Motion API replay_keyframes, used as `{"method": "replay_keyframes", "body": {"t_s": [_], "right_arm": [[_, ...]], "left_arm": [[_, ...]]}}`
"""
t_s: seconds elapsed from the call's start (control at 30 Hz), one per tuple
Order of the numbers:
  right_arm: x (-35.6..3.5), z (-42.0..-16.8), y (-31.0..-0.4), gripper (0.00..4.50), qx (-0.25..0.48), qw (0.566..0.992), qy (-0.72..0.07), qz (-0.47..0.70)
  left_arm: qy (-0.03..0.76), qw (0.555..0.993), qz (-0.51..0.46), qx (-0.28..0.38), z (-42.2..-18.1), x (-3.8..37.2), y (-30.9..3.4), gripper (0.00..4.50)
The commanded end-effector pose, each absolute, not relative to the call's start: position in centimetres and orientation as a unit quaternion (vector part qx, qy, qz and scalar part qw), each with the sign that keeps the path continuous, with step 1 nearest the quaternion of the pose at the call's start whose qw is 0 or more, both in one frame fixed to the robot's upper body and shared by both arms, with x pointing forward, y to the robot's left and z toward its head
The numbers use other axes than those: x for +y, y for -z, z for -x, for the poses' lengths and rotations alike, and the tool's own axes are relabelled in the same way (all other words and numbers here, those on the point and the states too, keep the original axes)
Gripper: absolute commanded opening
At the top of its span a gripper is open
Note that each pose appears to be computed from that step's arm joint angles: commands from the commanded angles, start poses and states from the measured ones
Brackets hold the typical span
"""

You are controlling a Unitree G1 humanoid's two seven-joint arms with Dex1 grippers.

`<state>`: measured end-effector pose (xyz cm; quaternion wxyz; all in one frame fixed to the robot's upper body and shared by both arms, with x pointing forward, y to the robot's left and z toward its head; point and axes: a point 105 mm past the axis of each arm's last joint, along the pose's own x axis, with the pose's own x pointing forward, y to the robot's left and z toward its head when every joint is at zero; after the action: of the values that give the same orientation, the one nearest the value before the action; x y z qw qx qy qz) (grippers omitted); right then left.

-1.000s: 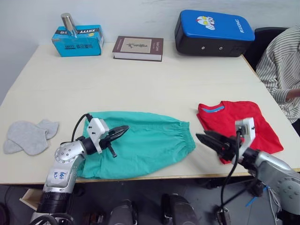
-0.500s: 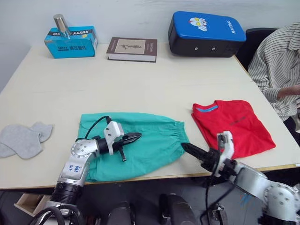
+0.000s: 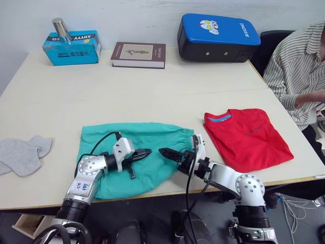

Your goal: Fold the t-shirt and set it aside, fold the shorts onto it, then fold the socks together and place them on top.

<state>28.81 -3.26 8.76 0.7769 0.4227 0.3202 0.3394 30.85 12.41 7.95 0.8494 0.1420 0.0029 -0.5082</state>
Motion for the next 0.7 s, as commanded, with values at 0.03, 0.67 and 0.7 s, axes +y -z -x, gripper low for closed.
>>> {"method": "replay_keyframes", "body": {"t_s": [0.03,0.67,0.7], "right_arm": [[-4.0,-29.4,-6.6,1.67,0.337,0.798,-0.294,-0.403],[-13.1,-33.3,-14.6,0.03,0.138,0.912,-0.227,-0.312],[-13.5,-33.5,-15.1,0.03,0.134,0.923,-0.229,-0.279]], "left_arm": [[0.494,0.86,-0.13,0.008,-30.9,13.0,-7.7,0.0],[0.444,0.885,-0.12,-0.077,-33.0,12.7,-13.1,0.0],[0.441,0.887,-0.117,-0.074,-33.0,12.8,-13.1,0.0]]}}
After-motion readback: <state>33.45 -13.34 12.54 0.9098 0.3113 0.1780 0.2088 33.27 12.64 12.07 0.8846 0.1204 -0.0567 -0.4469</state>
